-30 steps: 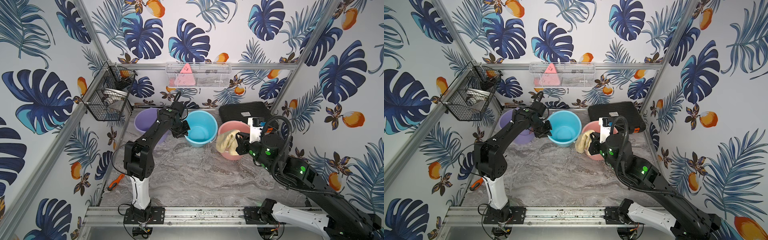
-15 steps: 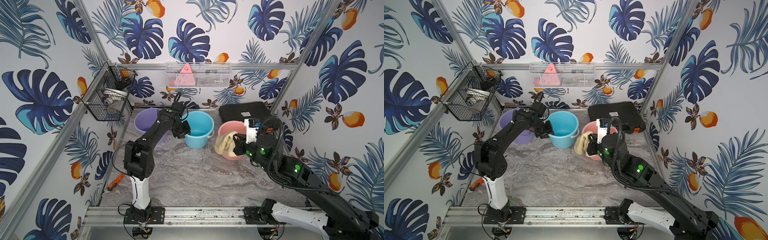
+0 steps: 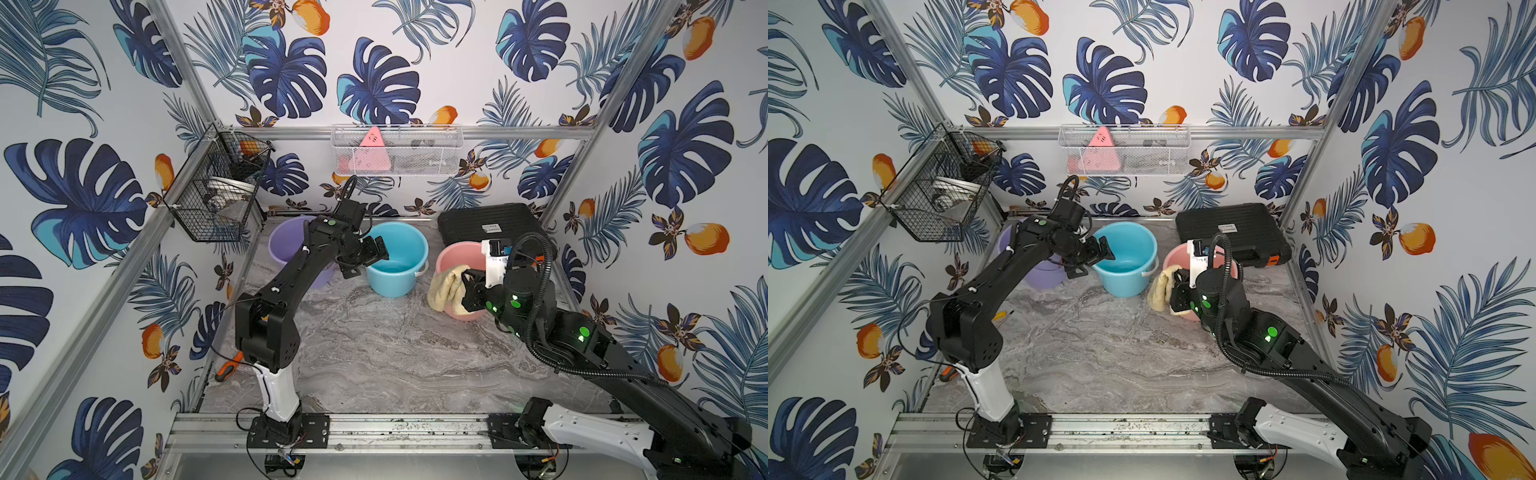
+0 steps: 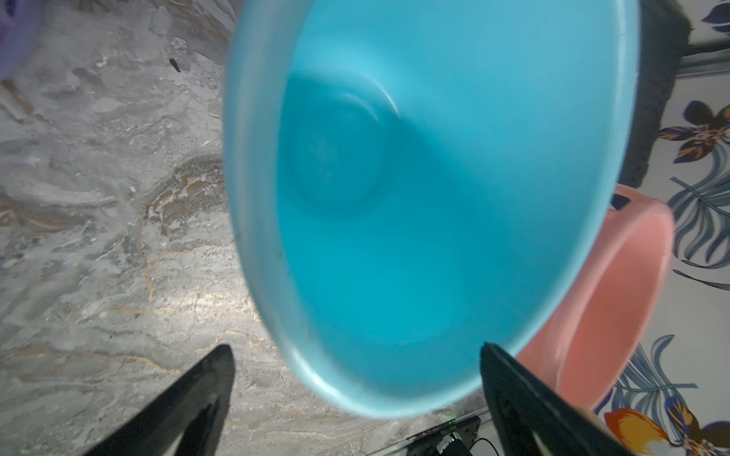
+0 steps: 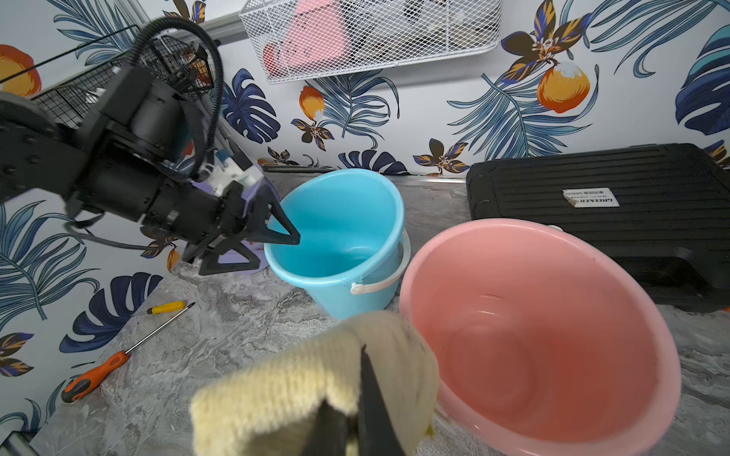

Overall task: Wipe the inside of the bucket with a cloth
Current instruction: Place the bucket at the center of the board, then pick up the bucket from the center of the board.

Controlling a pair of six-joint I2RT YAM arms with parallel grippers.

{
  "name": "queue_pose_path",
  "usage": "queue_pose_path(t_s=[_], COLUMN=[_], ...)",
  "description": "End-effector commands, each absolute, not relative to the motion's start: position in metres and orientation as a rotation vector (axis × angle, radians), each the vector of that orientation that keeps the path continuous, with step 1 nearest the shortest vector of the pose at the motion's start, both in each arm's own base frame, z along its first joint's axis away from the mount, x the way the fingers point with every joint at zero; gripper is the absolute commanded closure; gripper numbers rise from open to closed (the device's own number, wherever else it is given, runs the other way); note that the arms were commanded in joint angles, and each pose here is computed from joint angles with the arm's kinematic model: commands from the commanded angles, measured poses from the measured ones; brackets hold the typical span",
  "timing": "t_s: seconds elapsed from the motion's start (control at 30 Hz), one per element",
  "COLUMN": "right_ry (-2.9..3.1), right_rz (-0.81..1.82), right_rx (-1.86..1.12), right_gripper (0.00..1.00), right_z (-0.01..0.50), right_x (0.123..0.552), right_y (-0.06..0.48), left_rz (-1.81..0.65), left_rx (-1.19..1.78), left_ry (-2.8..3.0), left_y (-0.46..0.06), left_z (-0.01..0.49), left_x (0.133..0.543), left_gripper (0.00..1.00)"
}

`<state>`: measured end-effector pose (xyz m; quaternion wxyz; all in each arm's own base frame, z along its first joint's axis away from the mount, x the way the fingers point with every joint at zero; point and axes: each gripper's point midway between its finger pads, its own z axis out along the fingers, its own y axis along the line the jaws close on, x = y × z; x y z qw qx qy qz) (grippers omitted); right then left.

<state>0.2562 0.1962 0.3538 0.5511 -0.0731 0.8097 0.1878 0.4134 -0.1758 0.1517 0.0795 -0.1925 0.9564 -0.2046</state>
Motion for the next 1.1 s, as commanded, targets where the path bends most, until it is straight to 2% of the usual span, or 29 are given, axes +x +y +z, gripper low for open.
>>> queue_pose_path(t_s=[0.0, 0.23, 0.5, 0.8, 1.07], right_ry=[1.880, 1.891, 1.920, 1.945, 1.955], right_rz=[0.470, 0.484, 0.542, 0.555, 0.557], right_rx=[-0.181, -0.219, -0.251, -0.250, -0.248], right_gripper=[1.00, 1.00, 1.00, 1.00, 1.00], right_z=[0.363, 0.362, 0.354, 0.340, 0.336], right_x=[0.260, 0.266, 0.266, 0.267, 0.267], right_y=[0.204, 0.218, 0.234, 0.239, 0.239], left_rz=[-0.619, -0.473, -0.537, -0.543, -0.474], left_rx=[-0.578, -0.782, -1.140, -1.309, -1.387], left_ry=[2.733, 2.592, 2.448, 2.457, 2.484], left_y=[-0.167, -0.100, 0.004, 0.057, 0.071], left_z=[0.182, 0.220, 0.205, 0.169, 0.136], left_x=[0.423, 0.411, 0.416, 0.419, 0.423], left_gripper=[0.01, 0.01, 0.01, 0.01, 0.01])
